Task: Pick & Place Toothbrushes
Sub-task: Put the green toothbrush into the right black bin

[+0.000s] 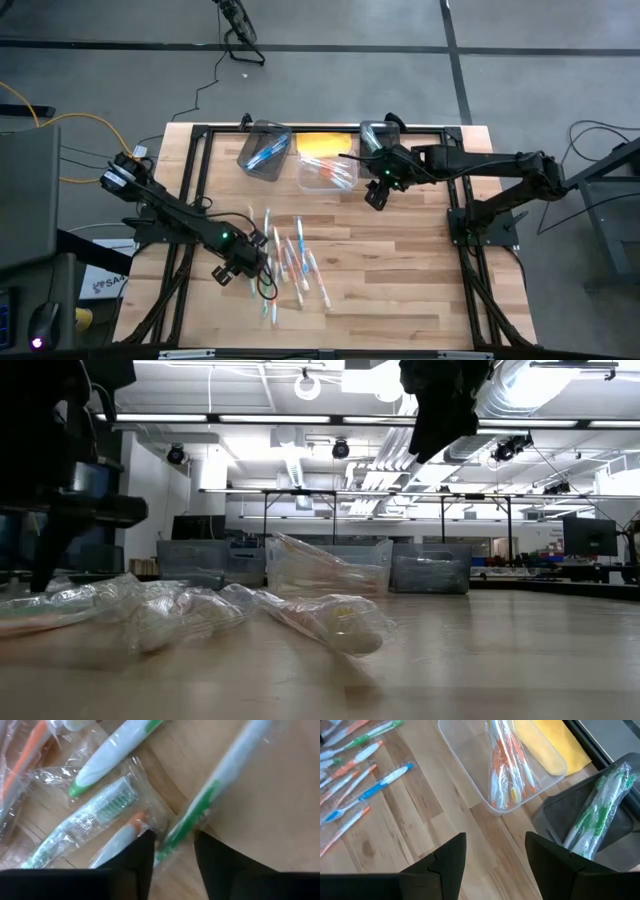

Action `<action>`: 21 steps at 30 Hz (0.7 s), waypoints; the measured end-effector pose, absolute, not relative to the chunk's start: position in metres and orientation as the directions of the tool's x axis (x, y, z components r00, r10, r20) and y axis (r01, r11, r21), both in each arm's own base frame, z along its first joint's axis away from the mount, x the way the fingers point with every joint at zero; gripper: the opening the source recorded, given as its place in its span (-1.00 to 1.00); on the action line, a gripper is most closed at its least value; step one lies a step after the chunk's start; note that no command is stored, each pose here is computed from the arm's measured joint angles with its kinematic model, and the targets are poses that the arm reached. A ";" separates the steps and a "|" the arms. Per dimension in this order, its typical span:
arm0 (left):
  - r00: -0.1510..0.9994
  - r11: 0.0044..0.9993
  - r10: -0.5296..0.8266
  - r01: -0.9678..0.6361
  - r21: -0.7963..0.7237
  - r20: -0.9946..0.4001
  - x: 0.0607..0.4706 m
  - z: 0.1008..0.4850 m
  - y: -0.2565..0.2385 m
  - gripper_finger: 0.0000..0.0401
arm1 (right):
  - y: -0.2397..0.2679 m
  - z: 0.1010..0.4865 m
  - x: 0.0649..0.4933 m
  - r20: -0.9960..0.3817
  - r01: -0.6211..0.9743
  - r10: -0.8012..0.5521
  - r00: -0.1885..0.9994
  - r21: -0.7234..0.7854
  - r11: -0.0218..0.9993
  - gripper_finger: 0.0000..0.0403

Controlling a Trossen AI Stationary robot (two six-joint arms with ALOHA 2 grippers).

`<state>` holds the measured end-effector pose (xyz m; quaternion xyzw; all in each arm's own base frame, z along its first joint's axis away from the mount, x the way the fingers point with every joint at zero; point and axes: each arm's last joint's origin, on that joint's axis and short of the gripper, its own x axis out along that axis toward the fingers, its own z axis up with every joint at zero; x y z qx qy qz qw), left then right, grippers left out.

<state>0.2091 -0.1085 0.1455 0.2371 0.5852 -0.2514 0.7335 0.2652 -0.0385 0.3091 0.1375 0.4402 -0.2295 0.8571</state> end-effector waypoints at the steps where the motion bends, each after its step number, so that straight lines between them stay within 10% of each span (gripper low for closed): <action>1: 0.186 0.761 -0.091 0.647 0.052 -0.978 0.209 0.145 -0.108 -0.42 | -0.038 0.309 0.265 -0.818 0.514 -0.272 0.507 0.034 0.857 -0.03; 8: 0.181 0.765 -0.124 0.644 0.022 -0.976 0.208 0.151 -0.108 -0.93 | -0.038 0.309 0.265 -0.819 0.516 -0.269 0.507 0.038 0.856 -0.03; 21: 0.111 0.790 -0.211 0.604 -0.102 -0.971 0.226 0.214 -0.122 -0.96 | -0.037 0.309 0.265 -0.820 0.510 -0.265 0.508 0.038 0.859 -0.03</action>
